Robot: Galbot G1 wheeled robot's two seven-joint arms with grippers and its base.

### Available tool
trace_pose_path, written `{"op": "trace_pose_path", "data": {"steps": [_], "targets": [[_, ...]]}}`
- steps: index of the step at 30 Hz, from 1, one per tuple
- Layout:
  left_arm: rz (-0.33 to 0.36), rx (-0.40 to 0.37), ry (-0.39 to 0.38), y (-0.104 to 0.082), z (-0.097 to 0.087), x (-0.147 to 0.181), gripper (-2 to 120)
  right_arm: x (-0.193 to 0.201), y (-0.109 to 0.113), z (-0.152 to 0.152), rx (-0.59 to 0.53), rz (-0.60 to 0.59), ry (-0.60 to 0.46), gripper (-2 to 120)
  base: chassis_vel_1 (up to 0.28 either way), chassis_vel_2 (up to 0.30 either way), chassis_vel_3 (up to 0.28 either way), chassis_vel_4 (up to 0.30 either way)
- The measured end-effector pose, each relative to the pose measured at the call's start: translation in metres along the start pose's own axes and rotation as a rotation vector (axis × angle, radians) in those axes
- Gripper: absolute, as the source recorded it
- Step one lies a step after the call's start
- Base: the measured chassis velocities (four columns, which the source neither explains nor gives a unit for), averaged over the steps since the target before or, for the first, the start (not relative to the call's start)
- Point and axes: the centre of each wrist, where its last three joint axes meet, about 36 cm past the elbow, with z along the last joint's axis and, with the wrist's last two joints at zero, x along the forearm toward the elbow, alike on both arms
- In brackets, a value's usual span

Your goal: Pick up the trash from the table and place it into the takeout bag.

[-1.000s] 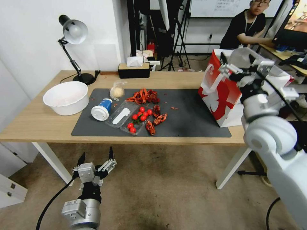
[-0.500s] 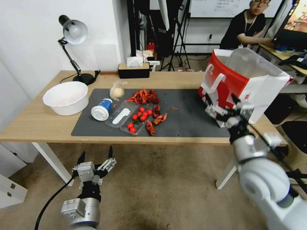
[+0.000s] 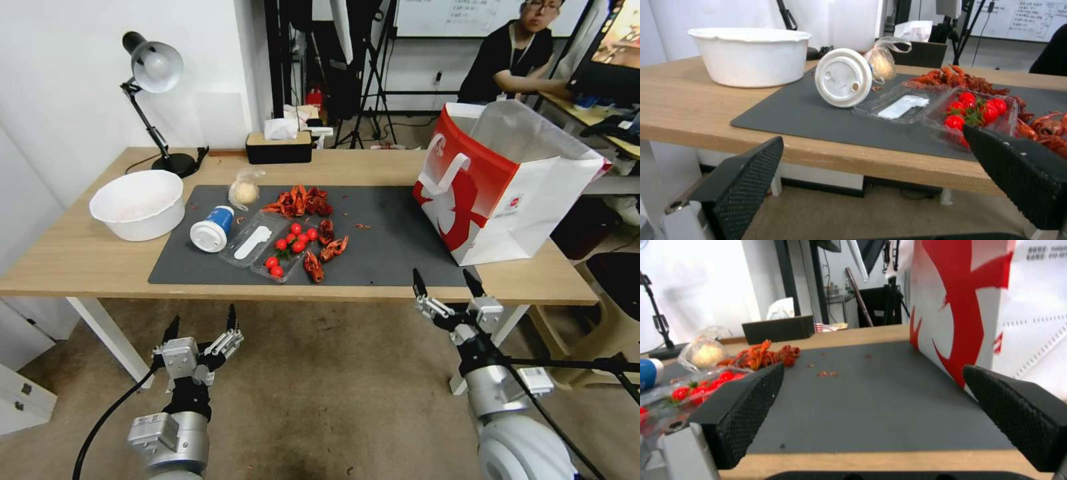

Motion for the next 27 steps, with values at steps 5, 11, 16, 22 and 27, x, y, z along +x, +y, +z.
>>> {"op": "trace_pose_path", "data": {"steps": [5, 11, 16, 22, 27], "targets": [[0.003, 0.002, 0.000, 0.001, 0.001, -0.002, 100, 0.010, -0.001, 0.018, 0.003, 0.014, 0.035, 100, 0.000, 0.000, 0.000, 0.000], [0.009, -0.002, -0.022, 0.005, -0.002, -0.008, 100, 0.016, -0.001, 0.027, 0.001, 0.024, 0.060, 100, 0.000, 0.000, 0.000, 0.000], [0.028, 0.014, -0.062, 0.012, -0.017, -0.025, 100, 0.021, -0.002, 0.030, -0.001, 0.032, 0.072, 100, 0.000, 0.000, 0.000, 0.000], [0.102, 0.051, -0.081, 0.024, -0.038, -0.046, 100, 0.026, 0.000, 0.033, 0.002, 0.032, 0.073, 100, 0.000, 0.000, 0.000, 0.000], [0.150, 0.055, -0.083, 0.032, -0.046, -0.057, 100, 0.026, 0.000, 0.031, 0.005, 0.032, 0.068, 100, 0.000, 0.000, 0.000, 0.000]]}}
